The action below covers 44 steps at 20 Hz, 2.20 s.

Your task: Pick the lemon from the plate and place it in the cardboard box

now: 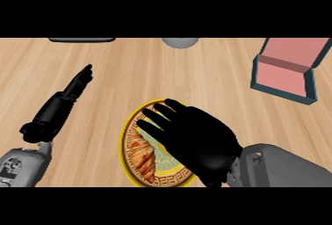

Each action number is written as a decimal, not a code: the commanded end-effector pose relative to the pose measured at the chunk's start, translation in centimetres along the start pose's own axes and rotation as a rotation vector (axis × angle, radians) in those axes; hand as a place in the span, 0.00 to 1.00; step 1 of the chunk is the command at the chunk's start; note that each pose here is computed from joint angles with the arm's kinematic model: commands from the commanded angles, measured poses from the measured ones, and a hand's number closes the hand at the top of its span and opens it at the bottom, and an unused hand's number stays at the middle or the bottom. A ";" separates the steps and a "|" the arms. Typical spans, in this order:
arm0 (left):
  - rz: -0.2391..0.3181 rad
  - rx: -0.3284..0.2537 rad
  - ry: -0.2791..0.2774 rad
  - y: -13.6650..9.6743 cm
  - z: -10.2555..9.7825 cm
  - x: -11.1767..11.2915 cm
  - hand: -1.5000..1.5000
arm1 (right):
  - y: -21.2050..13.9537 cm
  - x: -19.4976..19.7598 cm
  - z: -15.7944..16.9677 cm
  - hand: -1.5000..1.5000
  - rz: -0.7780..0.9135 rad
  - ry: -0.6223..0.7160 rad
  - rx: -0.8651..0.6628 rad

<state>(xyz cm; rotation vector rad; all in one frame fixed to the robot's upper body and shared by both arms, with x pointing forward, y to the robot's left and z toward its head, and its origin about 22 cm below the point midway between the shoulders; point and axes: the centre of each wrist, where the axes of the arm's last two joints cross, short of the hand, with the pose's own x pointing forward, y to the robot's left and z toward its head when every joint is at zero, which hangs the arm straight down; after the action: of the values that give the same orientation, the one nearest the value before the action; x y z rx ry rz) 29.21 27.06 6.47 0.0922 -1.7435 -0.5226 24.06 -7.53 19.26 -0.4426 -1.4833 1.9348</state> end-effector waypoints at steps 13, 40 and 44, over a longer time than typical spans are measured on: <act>-0.006 -0.007 -0.009 -2.2 -0.9 -0.4 0.50 | 3.3 5.1 -4.1 0.00 0.074 0.164 0.129; -0.017 -0.002 -0.004 -1.1 0.4 -0.2 0.50 | 9.0 1.5 -7.8 0.00 0.089 0.205 0.151; -0.011 -0.016 -0.011 -0.2 0.3 1.3 0.50 | 9.7 1.6 -10.0 0.00 0.133 0.258 0.160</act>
<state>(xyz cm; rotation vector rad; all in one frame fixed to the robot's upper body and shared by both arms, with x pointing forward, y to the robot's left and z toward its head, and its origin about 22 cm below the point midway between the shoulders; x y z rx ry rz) 28.86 26.82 6.57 0.0965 -1.7482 -0.5327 24.81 -2.14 8.51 -0.6577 -1.1825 1.9860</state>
